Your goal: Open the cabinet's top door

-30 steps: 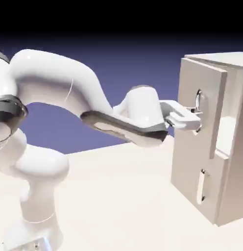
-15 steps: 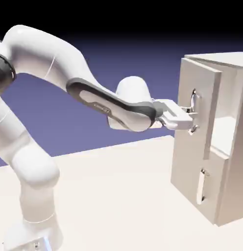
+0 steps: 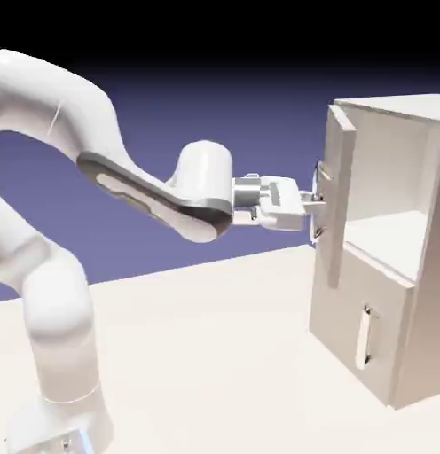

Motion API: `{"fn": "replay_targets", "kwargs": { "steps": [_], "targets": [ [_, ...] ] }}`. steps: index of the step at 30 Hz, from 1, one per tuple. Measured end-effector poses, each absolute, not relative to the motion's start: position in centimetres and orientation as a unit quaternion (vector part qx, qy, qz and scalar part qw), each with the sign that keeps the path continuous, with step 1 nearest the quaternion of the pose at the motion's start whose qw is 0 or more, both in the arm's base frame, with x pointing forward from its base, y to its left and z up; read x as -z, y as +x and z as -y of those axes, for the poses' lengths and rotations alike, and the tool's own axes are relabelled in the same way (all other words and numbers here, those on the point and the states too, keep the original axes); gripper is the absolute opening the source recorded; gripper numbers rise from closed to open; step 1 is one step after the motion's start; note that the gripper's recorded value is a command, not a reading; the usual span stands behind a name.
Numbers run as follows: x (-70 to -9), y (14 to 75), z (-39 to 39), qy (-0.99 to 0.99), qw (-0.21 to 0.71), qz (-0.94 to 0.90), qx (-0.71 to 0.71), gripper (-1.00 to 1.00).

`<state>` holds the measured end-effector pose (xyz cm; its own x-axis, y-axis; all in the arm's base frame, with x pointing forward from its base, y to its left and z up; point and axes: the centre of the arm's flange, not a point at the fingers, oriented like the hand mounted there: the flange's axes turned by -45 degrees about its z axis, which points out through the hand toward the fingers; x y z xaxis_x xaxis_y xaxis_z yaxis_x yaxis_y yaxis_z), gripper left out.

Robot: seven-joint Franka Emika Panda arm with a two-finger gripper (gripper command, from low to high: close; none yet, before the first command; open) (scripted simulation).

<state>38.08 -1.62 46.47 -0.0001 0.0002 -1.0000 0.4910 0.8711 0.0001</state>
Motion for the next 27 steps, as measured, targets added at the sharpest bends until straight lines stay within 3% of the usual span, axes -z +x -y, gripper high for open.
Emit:
{"fn": "replay_targets", "kwargs": {
  "steps": [27],
  "targets": [
    [-46.5, 34.6, -15.3, 0.382, 0.595, -0.596, 0.381, -1.0]
  ]
}}
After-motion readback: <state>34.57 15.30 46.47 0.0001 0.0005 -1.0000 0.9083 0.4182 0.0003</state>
